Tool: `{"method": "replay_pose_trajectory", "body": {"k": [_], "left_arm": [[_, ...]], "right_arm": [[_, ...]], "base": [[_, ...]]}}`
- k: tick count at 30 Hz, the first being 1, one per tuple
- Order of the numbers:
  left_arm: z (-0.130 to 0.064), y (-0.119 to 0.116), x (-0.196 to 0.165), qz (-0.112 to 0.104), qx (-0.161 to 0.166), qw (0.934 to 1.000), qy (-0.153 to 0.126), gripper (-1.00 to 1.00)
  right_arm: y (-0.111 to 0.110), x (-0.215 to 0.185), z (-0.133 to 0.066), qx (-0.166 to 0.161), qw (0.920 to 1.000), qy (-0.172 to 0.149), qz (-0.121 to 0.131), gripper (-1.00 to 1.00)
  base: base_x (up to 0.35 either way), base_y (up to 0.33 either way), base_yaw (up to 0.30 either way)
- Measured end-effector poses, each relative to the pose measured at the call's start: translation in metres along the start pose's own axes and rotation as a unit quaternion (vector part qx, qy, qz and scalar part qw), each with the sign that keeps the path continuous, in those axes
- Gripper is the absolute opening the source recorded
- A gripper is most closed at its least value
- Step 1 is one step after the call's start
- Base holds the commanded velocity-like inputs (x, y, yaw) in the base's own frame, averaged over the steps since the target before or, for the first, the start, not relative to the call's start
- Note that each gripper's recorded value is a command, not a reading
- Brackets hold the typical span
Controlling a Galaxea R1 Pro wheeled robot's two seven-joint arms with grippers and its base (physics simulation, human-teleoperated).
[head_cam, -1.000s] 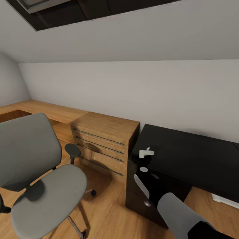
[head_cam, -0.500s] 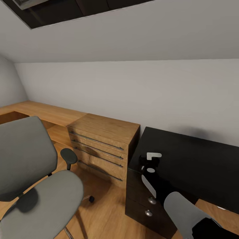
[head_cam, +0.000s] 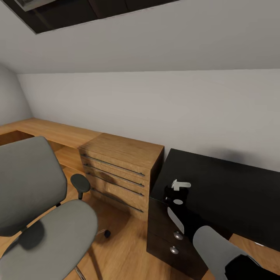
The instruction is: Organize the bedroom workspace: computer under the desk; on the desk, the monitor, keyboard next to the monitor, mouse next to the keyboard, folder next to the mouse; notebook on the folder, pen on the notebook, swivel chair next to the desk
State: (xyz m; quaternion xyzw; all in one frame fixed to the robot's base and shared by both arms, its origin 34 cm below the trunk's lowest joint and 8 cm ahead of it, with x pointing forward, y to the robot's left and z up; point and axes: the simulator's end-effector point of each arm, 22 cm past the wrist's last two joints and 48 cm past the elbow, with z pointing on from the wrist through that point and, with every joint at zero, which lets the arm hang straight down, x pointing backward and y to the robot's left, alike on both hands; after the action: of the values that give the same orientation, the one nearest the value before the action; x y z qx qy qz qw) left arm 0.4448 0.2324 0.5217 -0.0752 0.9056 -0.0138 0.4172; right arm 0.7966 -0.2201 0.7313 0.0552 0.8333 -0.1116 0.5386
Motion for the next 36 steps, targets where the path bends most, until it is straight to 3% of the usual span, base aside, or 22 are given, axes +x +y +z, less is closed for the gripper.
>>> {"method": "replay_pose_trajectory", "body": {"k": [10, 23, 24, 36], "left_arm": [[-0.0001, -0.0003, 0.0, 0.0, 0.0, 1.0, 0.0, 1.0], [-0.0003, -0.0002, 0.0004, 0.0, 0.0, 1.0, 0.0, 1.0], [-0.0003, -0.0003, 0.0004, 0.0, 0.0, 1.0, 0.0, 1.0], [-0.0002, -0.0002, 0.0004, 0.0, 0.0, 1.0, 0.001, 1.0]], "right_arm": [[0.0016, 0.0031, -0.0006, -0.001, 0.9995, 0.01, 0.03, 1.0], [0.0025, 0.0035, -0.0009, -0.002, 0.9993, 0.012, 0.034, 1.0], [0.0025, 0.0035, -0.0009, -0.002, 0.9993, 0.012, 0.034, -1.0], [0.0041, 0.0037, -0.0012, -0.004, 0.9993, 0.013, 0.035, -1.0]], "base": [[0.0, 0.0, 0.0], [0.0, 0.0, 0.0], [0.0, 0.0, 0.0], [0.0, 0.0, 0.0]]}}
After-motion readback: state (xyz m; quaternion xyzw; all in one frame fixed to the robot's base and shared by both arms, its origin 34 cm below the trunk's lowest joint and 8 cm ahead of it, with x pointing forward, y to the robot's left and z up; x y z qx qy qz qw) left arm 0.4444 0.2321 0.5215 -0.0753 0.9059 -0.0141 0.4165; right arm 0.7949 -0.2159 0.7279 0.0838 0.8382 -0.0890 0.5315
